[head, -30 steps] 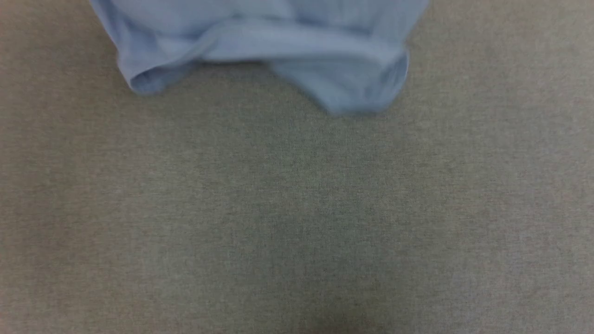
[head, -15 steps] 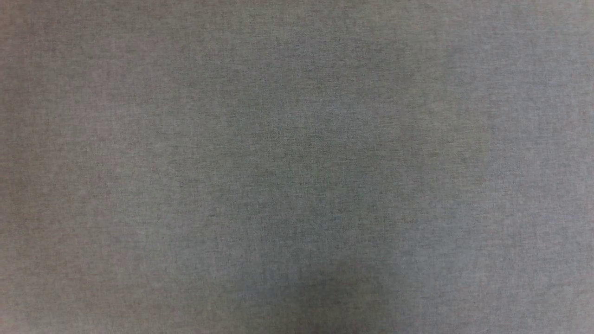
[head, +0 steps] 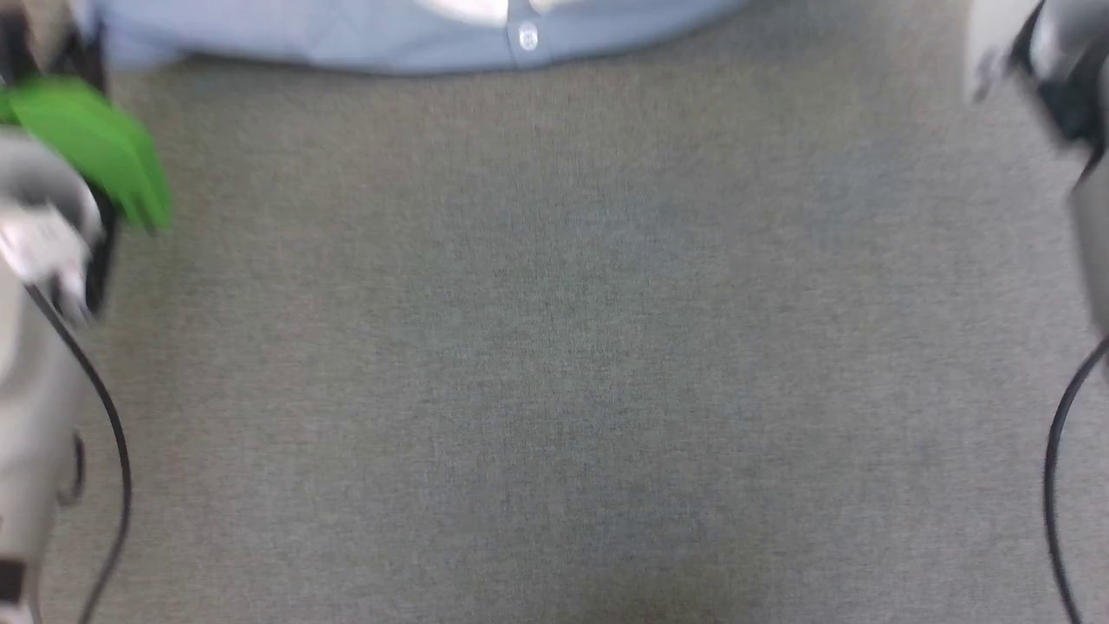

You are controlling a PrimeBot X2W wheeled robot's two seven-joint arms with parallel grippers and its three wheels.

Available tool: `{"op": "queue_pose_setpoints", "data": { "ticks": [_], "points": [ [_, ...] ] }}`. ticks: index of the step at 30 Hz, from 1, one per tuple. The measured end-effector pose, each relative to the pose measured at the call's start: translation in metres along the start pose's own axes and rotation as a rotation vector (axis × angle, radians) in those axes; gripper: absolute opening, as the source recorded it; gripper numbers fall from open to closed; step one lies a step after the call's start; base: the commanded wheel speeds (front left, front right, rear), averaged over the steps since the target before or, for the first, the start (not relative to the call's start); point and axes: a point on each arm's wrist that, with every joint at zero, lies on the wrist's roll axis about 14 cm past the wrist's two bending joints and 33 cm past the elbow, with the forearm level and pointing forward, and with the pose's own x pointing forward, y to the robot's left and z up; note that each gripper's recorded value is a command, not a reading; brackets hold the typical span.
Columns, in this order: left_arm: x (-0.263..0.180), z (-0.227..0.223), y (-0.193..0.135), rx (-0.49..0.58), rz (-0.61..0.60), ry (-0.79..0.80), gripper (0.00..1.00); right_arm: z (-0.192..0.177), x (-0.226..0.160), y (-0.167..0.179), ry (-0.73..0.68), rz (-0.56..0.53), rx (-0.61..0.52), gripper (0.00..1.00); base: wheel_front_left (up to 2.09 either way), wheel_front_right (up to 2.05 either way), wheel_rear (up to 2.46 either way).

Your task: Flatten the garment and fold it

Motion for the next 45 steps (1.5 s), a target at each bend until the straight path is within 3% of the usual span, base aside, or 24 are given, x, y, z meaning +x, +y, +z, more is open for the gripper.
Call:
{"op": "queue_pose_setpoints", "data": {
  "ticks": [7, 14, 26, 33, 39, 45],
  "points": [
    [-0.069, -0.045, -0.021, -0.148, -0.054, 0.165, 0.00, -0.044, -0.065, 0.030, 0.077, 0.083, 0.131, 0.00, 0.00, 0.00, 0.00],
    [-0.143, -0.063, -0.034, -0.295, -0.039, 0.218, 0.00, -0.088, -0.138, 0.040, 0.161, 0.057, 0.280, 0.00, 0.00, 0.00, 0.00],
    [-0.240, -0.104, -0.038, -0.543, 0.148, 0.262, 0.00, -0.155, -0.237, 0.083, 0.397, 0.001, 0.589, 0.00, 0.00, 0.00, 0.00],
    [-0.275, -0.134, -0.036, -0.622, 0.245, 0.316, 0.00, -0.191, -0.280, 0.082, 0.548, -0.040, 0.686, 0.00, 0.00, 0.00, 0.00],
    [-0.295, -0.149, -0.024, -0.621, 0.321, 0.338, 0.00, -0.226, -0.312, 0.092, 0.675, -0.045, 0.776, 0.00, 0.00, 0.00, 0.00],
    [-0.295, -0.148, -0.029, -0.635, 0.312, 0.314, 0.00, -0.236, -0.315, 0.098, 0.677, -0.048, 0.809, 0.00, 0.00, 0.00, 0.00]
  ]
}}
